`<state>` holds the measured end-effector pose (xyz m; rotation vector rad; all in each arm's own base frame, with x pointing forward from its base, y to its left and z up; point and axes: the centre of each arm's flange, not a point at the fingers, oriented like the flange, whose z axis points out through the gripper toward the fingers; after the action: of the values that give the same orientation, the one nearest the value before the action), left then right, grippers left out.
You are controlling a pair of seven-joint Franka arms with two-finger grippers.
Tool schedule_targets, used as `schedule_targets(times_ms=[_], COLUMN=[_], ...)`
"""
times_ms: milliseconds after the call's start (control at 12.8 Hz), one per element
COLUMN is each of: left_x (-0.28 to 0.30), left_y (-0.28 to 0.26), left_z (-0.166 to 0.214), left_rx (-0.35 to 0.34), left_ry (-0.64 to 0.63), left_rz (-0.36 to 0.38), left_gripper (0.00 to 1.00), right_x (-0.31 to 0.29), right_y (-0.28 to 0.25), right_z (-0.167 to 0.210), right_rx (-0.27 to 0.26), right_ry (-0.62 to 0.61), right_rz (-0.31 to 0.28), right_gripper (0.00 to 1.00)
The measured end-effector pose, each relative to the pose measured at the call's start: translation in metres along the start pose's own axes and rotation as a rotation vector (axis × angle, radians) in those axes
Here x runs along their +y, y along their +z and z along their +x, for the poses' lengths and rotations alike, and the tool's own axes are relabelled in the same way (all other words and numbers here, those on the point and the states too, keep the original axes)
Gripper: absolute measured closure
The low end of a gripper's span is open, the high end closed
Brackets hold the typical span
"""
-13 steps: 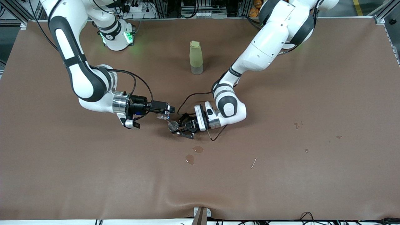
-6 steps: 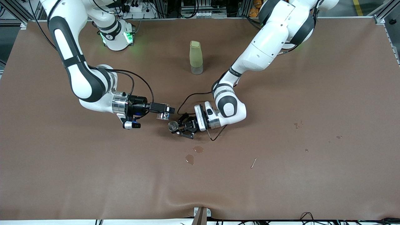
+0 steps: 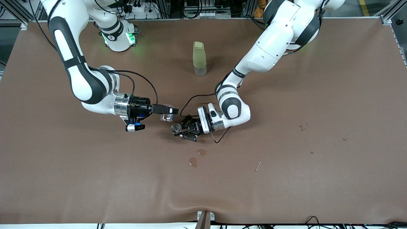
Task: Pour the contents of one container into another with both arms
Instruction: 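Move the jigger back with the left gripper while the right gripper returns the beaker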
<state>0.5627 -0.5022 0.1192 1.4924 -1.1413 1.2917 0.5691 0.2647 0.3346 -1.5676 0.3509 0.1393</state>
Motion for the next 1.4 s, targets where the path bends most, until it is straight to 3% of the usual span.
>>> schedule_targets(times_ms=[312, 546, 780, 1170, 1404], left_x=[0.001, -0.003, -0.030, -0.108, -0.150], left_y=[0.001, -0.002, -0.021, -0.092, -0.147], left_z=[0.000, -0.001, 0.000, -0.005, -0.003], left_rx=[0.001, -0.001, 0.003, 0.042, 0.041], left_ry=[-0.001, 0.000, 0.000, -0.005, -0.017], left_rz=[-0.001, 0.005, 0.047, 0.133, 0.103], left_gripper=[0.79, 0.79, 0.79, 0.79, 0.79], right_x=[0.001, -0.007, -0.011, 0.021, 0.044], right_y=[-0.002, -0.025, -0.063, -0.115, -0.165], right_z=[0.001, 0.017, 0.046, 0.100, 0.133], right_rx=[-0.001, 0.009, 0.033, 0.060, 0.069], right_ry=[-0.244, -0.446, -0.654, -0.935, -1.138], right_rz=[-0.019, -0.114, -0.172, -0.237, -0.299], right_gripper=[0.86, 0.86, 0.86, 0.86, 0.86])
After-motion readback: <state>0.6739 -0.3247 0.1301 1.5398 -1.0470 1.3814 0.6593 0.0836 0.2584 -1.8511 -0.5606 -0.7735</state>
